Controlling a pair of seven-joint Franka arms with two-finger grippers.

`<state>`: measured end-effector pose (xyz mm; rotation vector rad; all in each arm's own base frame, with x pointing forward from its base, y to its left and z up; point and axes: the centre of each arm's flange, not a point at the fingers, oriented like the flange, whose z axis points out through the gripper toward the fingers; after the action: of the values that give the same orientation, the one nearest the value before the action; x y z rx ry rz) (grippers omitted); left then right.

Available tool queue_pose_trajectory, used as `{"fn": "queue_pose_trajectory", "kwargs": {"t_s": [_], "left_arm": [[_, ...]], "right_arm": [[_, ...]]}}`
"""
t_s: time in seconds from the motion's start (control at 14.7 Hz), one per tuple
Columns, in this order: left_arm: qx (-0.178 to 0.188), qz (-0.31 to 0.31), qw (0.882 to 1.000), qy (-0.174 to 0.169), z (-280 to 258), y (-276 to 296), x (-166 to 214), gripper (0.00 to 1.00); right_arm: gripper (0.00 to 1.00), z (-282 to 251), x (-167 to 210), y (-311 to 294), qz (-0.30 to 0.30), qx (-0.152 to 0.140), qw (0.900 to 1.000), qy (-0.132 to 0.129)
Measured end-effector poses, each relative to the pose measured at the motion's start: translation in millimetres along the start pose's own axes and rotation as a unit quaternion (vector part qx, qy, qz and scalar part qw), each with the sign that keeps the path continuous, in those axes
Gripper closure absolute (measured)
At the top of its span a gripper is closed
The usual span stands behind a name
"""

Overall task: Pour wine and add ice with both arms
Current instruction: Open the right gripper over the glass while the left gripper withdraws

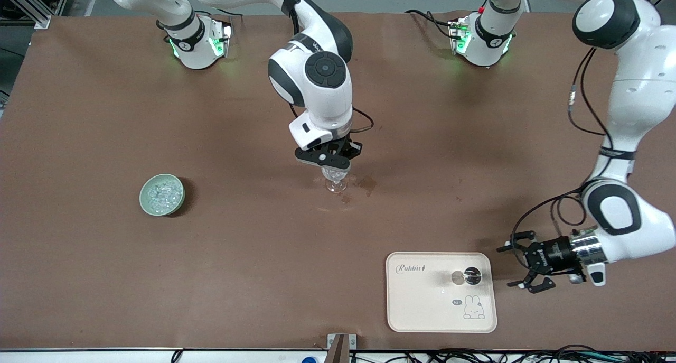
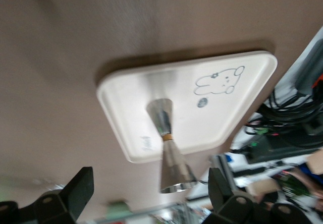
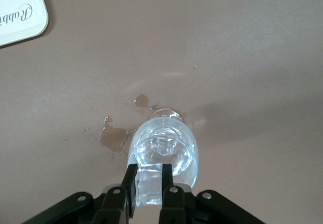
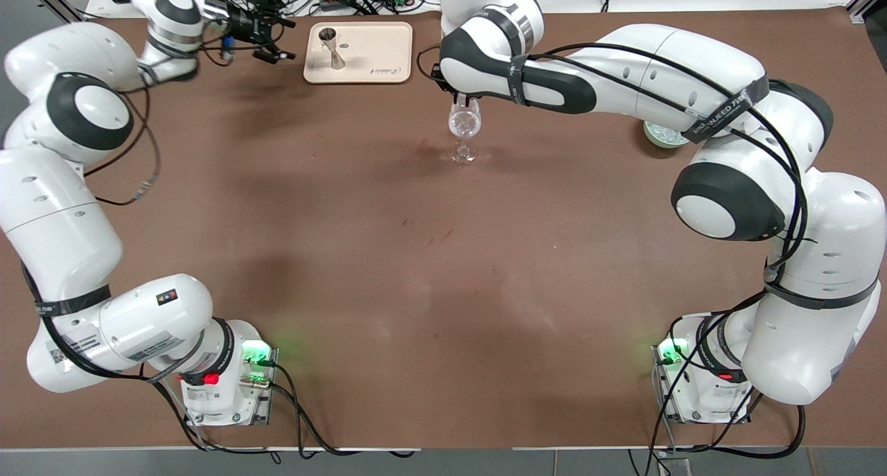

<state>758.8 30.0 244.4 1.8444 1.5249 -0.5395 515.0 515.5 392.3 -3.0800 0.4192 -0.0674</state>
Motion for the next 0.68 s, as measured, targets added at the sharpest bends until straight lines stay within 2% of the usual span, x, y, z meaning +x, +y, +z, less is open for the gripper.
{"fn": "queue_pose_trajectory", "kwargs": {"t_s": [0.07,0.14,0.2,0.27,0.34,0.48,0.54,0.68], "left_arm": [[0.033,0.037,0.998,0.033,-12.4,1.0,-13.4,0.0],[0.067,0.074,0.993,0.06,-23.1,2.4,-31.7,0.0],[0.095,0.113,0.986,0.082,-31.7,4.6,-53.3,0.0],[0.12,0.159,0.974,0.105,-40.0,7.9,-79.2,0.0],[0.147,0.215,0.956,0.133,-49.3,11.4,-109.3,0.0],[0.195,0.315,0.91,0.185,-68.3,15.1,-168.0,0.0],[0.214,0.351,0.889,0.202,-78.5,14.6,-197.3,0.0],[0.245,0.411,0.852,0.214,-99.8,9.1,-242.3,0.0]], "right_arm": [[0.77,0.2,0.0,0.0,0.0,0.0,1.0,0.0],[0.72,0.3,0.3,0.2,0.001,0.0,1.0,0.0],[0.67,0.3,0.5,0.3,0.001,-0.001,1.0,0.0],[0.67,0.4,0.6,0.4,0.001,-0.001,1.0,0.0],[0.62,0.5,0.7,0.5,0.001,-0.001,1.0,0.0],[0.43,0.9,0.7,0.6,0.001,-0.002,1.0,-0.001],[0.34,0.9,0.5,0.5,0.001,-0.002,1.0,-0.001],[0.14,1.1,0.3,1.2,0.001,-0.006,1.0,-0.002]]}}
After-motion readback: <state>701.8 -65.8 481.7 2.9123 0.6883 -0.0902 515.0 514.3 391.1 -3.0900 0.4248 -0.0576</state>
